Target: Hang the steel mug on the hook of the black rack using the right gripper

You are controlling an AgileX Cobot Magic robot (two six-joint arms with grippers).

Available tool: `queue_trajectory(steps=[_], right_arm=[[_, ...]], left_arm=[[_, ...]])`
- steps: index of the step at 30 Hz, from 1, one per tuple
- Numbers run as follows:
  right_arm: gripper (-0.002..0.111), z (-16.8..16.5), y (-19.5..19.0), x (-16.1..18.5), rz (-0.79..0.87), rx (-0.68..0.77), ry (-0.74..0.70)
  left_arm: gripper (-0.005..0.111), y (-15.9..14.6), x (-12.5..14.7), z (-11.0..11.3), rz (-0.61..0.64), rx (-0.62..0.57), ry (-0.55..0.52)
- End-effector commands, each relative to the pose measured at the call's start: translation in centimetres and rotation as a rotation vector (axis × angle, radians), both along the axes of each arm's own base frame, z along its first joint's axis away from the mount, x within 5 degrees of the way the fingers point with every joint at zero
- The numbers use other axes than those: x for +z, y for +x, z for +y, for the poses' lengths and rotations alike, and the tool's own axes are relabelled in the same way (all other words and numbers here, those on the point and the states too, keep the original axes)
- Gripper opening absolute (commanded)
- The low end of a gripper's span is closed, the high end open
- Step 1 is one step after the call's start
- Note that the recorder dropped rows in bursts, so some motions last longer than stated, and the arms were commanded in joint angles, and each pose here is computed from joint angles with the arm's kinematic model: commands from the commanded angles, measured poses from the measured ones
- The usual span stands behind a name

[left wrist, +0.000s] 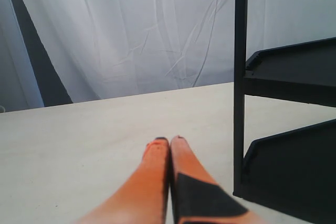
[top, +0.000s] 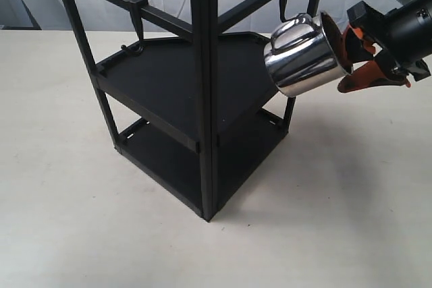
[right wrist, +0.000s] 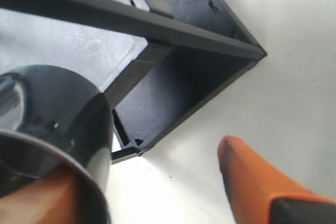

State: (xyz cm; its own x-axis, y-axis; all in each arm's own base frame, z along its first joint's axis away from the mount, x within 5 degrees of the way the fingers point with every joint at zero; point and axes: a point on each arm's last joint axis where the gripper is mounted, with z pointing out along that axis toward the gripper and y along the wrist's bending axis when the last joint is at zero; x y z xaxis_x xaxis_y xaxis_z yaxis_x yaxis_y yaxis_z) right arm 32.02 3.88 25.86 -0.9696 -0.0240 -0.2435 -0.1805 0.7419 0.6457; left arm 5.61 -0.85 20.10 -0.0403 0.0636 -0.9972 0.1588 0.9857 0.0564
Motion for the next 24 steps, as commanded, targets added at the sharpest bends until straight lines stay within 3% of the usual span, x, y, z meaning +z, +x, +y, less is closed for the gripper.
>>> queue_trajectory(steps=[1, 14, 21, 24], right_arm=[[0.065, -0.2, 0.0, 0.0, -0.001, 0.006, -0.007], [0.065, -0.2, -1.8, 3.4, -0.103, 0.014, -0.021], [0.065, -0.9, -3.4, 4.8, -0.105, -0.011, -0.145], [0.059, -1.1, -4.8, 6.1, -0.126, -0.015, -0.19]], left_arm=[[0.002, 0.0, 0.1, 0.0, -0.009, -0.005, -0.003], [0.002, 0.0, 0.1, 0.0, -0.009, -0.005, -0.003], [0.002, 0.0, 0.1, 0.0, -0.009, -0.005, -0.003], [0.002, 0.0, 0.1, 0.0, -0.009, -0.005, -0.003]])
